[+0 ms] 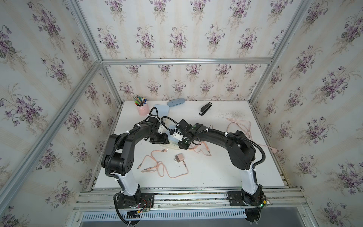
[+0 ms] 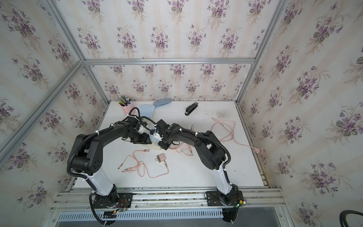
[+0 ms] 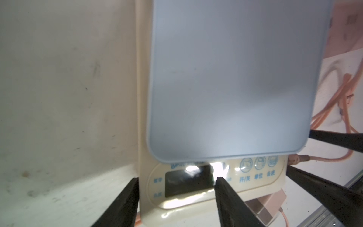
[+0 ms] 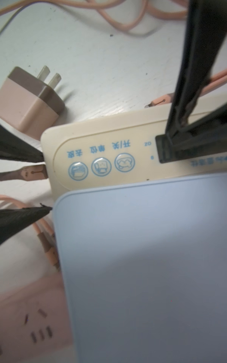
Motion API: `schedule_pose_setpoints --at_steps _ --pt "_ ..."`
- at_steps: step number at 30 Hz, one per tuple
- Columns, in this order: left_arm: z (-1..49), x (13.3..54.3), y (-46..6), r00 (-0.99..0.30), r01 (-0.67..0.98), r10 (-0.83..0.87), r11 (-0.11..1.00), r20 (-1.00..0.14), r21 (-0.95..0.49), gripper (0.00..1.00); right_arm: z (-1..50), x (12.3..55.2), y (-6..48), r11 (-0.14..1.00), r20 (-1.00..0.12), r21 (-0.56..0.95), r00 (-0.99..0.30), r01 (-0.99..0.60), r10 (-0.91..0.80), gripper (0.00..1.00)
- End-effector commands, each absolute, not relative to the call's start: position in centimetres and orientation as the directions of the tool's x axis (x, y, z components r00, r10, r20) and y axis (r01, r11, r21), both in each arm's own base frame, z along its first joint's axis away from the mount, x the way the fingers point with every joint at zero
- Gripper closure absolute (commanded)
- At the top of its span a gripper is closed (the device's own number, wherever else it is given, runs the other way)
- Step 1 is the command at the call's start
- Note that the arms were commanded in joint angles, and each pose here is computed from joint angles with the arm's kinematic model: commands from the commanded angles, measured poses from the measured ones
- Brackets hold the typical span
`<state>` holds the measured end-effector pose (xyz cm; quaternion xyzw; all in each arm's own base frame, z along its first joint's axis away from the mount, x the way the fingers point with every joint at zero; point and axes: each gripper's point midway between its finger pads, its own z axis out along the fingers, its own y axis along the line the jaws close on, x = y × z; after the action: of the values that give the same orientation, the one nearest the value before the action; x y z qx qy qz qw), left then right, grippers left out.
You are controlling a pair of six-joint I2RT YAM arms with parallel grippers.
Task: Charge the electronic scale
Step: Insert the charging cable into the electronic scale, then pick up the plug from the center of the board.
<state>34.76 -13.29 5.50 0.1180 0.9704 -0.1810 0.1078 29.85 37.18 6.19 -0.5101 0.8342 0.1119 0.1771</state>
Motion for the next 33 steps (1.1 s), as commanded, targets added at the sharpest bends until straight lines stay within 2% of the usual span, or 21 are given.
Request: schedule_pose_setpoints --at_steps 1,6,10,12,15,17,20,23,33 --pt "8.1 34.7 -14.0 -0.929 0.333 0.240 0.872 -0.281 -0.359 0.34 10.2 32.0 39.0 0.486 -0.578 -0.051 -0.371 -0.872 -0.727 0.58" --pt "11.1 35.2 -13.2 -0.895 0.373 0.262 0.883 -0.361 -0.285 0.32 12.5 30.5 36.8 0.510 -0.609 -0.045 -0.381 -0.859 -0.696 0.56" --pt "11.3 33.8 -13.4 -0.889 0.389 0.275 0.875 -0.365 -0.288 0.33 13.0 29.4 35.9 0.532 -0.620 -0.010 -0.412 -0.846 -0.667 0.56" --pt "11.5 32.4 -14.6 -0.857 0.458 0.346 0.852 -0.383 -0.256 0.34 13.6 29.2 35.1 0.571 -0.638 0.002 -0.441 -0.821 -0.632 0.56" --pt "11.3 29.3 -17.8 -0.720 0.651 0.557 0.749 -0.414 -0.124 0.33 14.6 29.2 32.8 0.673 -0.671 0.052 -0.525 -0.738 -0.524 0.56" --pt "10.8 27.2 -19.8 -0.606 0.755 0.682 0.655 -0.410 -0.028 0.33 15.0 29.3 30.6 0.748 -0.687 0.140 -0.608 -0.649 -0.399 0.56" --pt "9.6 25.6 -21.4 -0.513 0.823 0.766 0.567 -0.388 0.031 0.33 15.3 28.8 27.4 0.795 -0.683 0.306 -0.703 -0.523 -0.200 0.55" --pt "8.1 25.3 -21.3 -0.506 0.834 0.796 0.549 -0.331 0.045 0.36 15.1 27.8 25.0 0.799 -0.671 0.405 -0.738 -0.445 -0.072 0.54" --pt "3.7 23.4 -22.8 -0.488 0.870 0.842 0.489 -0.232 -0.055 0.36 14.2 25.5 21.8 0.814 -0.629 0.494 -0.772 -0.305 0.093 0.48"
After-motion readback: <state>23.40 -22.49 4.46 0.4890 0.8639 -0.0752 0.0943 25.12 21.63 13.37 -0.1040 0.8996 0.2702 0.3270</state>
